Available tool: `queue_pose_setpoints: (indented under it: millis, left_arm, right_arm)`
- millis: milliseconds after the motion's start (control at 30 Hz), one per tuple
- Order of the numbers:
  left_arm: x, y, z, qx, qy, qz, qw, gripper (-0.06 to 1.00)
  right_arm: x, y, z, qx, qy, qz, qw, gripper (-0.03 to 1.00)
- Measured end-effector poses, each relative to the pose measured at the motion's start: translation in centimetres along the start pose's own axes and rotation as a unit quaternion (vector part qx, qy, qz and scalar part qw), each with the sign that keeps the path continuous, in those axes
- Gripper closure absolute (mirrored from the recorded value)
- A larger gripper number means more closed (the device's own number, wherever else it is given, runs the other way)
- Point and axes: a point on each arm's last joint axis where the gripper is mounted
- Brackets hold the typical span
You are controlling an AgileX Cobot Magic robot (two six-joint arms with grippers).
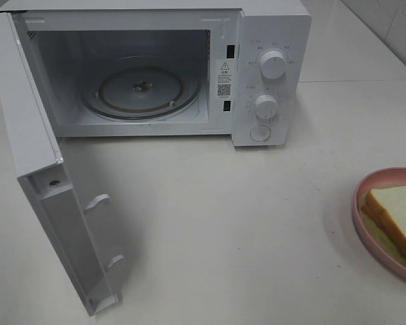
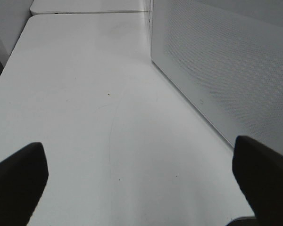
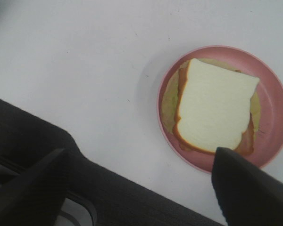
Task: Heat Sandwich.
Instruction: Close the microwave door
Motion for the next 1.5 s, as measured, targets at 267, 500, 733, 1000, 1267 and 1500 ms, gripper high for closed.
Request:
queue_pose_setpoints:
  millis: [267, 500, 733, 1000, 1267, 1500]
  left_arm:
    - [0.0, 0.0, 0.0, 0.0, 0.0, 0.0, 1.0, -0.04]
    - [0.0, 0.0, 0.0, 0.0, 0.0, 0.0, 1.0, -0.04]
    - [0.0, 0.0, 0.0, 0.0, 0.0, 0.0, 1.0, -0.04]
    - [0.0, 0.0, 0.0, 0.0, 0.0, 0.0, 1.0, -0.04]
    - [0.0, 0.0, 0.0, 0.0, 0.0, 0.0, 1.0, -0.04]
    - [0.0, 0.0, 0.0, 0.0, 0.0, 0.0, 1.0, -0.04]
  right_arm:
    - [-1.0, 2.9, 2.5, -0.061, 0.057, -0.087, 0.993, 0.19]
    - [-0.2, 6.3, 2.7, -0.107, 0.088, -0.148, 0.979, 0.2]
    - [0.6, 8.2, 1.4, -0.126, 0.104, -0.176, 0.971, 0.21]
    - [1.1, 9.2, 0.7, -0.165, 0.119, -0.184, 0.962, 0.21]
    - [0.9, 8.8, -0.1, -0.184, 0.121, -0.178, 0.959, 0.21]
    - [0.9, 8.6, -0.1, -0.191, 0.118, -0.178, 0.958, 0.21]
Point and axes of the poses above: a point on each arm's last joint axis where the gripper is mounted, z pointing back along that axis away from the gripper, x along the wrist's bending axis when the last joint is at zero, y = z × x, and after that the axes turned 1 degree about z, right-handed
